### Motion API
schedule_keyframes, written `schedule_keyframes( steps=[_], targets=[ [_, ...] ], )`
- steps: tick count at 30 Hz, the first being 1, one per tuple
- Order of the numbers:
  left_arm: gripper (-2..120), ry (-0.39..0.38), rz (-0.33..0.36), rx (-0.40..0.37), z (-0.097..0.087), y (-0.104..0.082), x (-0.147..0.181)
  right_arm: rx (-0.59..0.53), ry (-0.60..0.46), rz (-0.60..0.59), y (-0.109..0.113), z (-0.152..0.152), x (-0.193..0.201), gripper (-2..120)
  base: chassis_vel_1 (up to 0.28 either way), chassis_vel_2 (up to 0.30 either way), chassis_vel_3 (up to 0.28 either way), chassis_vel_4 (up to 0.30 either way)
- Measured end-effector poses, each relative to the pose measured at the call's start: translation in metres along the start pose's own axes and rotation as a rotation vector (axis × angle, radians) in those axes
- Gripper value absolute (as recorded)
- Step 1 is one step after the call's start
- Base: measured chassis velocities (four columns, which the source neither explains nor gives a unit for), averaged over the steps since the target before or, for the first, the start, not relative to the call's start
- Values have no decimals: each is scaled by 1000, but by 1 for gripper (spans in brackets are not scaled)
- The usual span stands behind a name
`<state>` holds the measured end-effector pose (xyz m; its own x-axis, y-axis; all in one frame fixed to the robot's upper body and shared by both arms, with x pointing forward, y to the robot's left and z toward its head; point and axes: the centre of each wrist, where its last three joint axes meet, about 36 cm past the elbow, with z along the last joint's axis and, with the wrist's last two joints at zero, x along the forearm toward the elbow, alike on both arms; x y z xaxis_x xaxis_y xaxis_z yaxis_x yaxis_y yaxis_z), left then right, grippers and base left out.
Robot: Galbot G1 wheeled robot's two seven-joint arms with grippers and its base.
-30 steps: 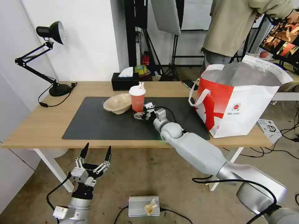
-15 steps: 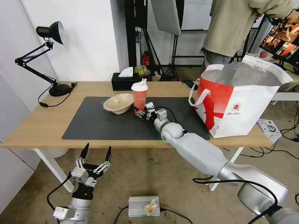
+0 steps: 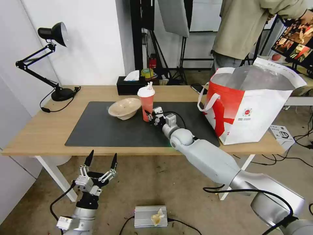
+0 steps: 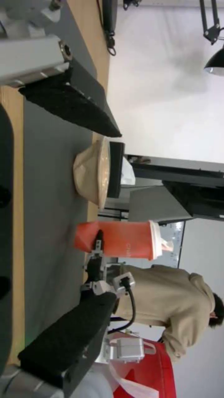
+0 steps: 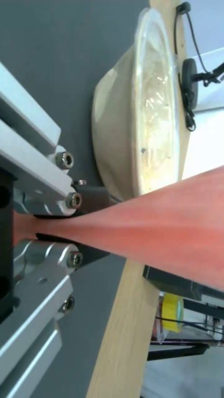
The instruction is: Pick up the trash from the table and place it into the takeout bag.
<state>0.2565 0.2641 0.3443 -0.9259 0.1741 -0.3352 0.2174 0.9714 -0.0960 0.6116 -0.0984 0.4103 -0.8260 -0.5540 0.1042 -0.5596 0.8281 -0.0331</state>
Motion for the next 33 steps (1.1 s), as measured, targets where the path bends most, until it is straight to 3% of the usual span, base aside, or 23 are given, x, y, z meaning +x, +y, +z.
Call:
schedule_keyframes(
  steps=[19,33],
  targets=[
    [100,0,3,-6,-4,-1,3,1,-36,-1,-3,-21,16,3,0,0,0,0],
    [100,-1,15,-26,-15,1,7,65,-108,-75,-19,-105,90,3,0,0,0,0]
  ],
)
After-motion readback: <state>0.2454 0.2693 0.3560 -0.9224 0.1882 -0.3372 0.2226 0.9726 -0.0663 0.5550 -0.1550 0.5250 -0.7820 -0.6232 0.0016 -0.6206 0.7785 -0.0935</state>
